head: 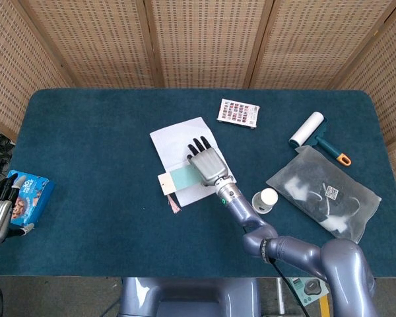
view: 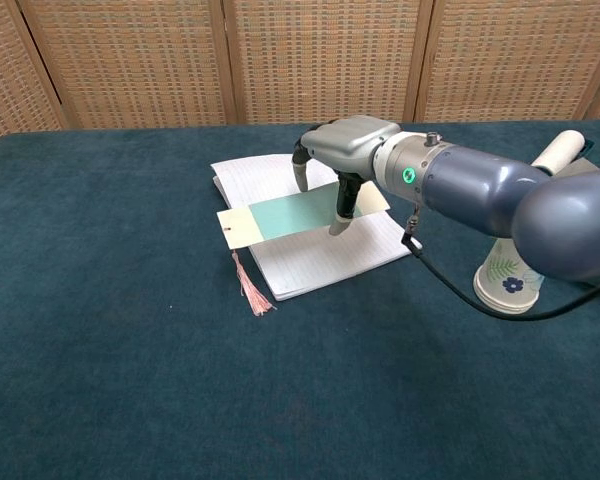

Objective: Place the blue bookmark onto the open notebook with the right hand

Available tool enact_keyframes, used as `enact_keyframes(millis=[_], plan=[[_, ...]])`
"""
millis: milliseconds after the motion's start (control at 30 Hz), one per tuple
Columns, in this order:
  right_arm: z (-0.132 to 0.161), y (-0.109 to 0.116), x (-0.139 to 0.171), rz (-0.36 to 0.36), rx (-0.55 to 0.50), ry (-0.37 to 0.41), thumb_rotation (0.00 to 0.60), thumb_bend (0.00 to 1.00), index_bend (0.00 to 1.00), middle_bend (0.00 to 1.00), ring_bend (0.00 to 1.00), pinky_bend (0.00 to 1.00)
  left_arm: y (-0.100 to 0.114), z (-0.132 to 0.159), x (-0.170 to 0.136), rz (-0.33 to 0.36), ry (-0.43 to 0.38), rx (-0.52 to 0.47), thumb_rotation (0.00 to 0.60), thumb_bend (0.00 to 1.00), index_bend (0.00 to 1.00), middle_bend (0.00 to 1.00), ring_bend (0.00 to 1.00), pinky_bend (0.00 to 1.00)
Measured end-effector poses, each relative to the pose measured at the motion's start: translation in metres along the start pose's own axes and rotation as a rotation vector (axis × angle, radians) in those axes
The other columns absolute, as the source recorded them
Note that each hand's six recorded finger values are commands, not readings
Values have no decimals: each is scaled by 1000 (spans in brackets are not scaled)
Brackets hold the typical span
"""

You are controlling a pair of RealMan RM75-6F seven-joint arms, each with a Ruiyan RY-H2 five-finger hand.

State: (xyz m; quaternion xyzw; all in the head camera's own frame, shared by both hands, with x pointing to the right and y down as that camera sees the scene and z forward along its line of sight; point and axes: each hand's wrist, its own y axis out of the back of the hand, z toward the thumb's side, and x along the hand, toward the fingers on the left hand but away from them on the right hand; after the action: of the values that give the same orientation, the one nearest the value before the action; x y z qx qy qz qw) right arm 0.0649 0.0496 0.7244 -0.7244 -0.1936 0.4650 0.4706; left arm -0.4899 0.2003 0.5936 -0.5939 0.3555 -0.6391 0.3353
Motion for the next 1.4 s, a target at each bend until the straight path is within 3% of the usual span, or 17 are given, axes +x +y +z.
enact_keyframes(millis=[333,900,1400], plan=[[-11,-9,-21,38,30,-25,600,321,747,217,0,47,-2,-2,2,-8,5,1,600,26,0,0,0,0],[-4,-17,-37,63,70,46,600,321,750,227,0,47,-5,-3,5,-17,14,-1,600,27,0,0,0,0],[-12,-16,-49,76,91,38,600,321,750,227,0,43,-8,-5,7,-27,20,-1,600,27,0,0,0,0]])
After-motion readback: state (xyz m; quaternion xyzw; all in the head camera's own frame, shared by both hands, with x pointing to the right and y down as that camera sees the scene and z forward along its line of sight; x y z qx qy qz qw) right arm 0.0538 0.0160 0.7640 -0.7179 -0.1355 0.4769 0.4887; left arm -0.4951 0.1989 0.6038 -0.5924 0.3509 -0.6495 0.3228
